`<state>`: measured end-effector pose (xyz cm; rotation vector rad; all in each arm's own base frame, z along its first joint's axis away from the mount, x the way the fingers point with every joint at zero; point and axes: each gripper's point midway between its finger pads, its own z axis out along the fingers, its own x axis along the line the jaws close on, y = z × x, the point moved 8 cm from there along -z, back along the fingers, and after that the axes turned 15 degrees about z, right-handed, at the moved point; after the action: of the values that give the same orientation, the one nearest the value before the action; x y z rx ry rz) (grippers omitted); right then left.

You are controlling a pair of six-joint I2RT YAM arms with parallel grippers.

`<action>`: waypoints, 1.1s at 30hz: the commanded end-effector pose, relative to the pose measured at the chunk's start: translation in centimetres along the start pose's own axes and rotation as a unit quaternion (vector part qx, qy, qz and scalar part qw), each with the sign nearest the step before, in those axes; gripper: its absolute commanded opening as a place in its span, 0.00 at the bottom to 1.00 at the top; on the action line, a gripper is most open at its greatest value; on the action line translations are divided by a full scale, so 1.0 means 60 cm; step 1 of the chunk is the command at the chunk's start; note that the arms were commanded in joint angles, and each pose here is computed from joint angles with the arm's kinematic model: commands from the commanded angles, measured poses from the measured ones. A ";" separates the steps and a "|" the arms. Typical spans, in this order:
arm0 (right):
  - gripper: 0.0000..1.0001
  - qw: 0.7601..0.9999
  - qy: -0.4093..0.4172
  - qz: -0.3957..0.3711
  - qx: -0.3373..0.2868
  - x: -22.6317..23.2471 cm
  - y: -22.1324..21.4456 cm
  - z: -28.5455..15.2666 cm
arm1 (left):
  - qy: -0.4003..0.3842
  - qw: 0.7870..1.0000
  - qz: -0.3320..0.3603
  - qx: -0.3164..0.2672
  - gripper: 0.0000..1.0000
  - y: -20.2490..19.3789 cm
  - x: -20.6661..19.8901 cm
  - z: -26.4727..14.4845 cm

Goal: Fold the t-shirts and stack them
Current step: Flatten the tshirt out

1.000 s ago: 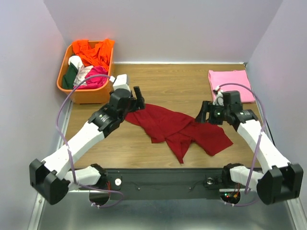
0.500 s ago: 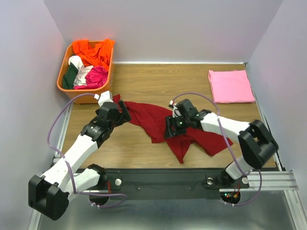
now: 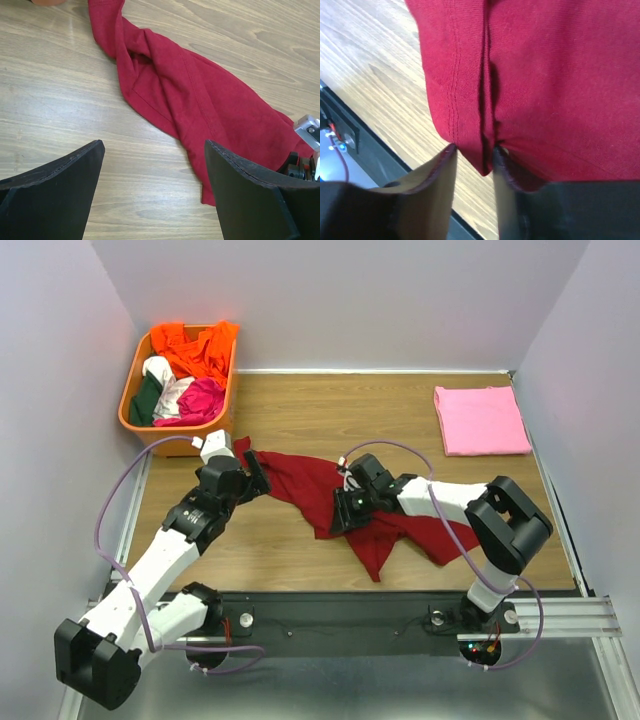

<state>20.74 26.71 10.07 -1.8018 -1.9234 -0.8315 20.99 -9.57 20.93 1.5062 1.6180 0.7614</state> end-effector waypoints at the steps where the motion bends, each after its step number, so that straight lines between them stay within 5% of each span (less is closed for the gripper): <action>1: 0.33 0.999 0.046 -0.019 -0.022 0.044 0.022 -0.003 | -0.008 1.000 0.004 -0.025 0.93 0.010 0.001 -0.005; 6: 0.01 0.994 0.044 -0.044 -0.087 0.085 0.050 -0.059 | -0.014 0.999 0.006 -0.029 0.93 0.017 -0.001 -0.010; 15: 0.01 0.956 -0.093 -0.046 -0.274 0.046 0.219 -0.252 | -0.069 0.997 0.027 -0.004 0.92 0.018 -0.022 -0.009; 19: 0.01 0.896 -0.198 0.016 -0.397 -0.038 0.307 -0.367 | -0.110 0.993 0.030 0.023 0.91 0.010 -0.043 -0.004; 25: 0.01 0.869 -0.215 0.025 -0.445 -0.058 0.376 -0.427 | -0.182 0.981 0.036 0.059 0.89 -0.015 -0.127 -0.007; 33: 0.01 0.882 -0.205 0.008 -0.423 -0.061 0.392 -0.408 | -0.232 0.958 0.080 0.147 0.89 -0.092 -0.257 0.025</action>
<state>41.20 8.04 28.86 -2.7076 -1.8650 -1.5110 19.01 -22.08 17.52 1.8844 1.3329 0.2776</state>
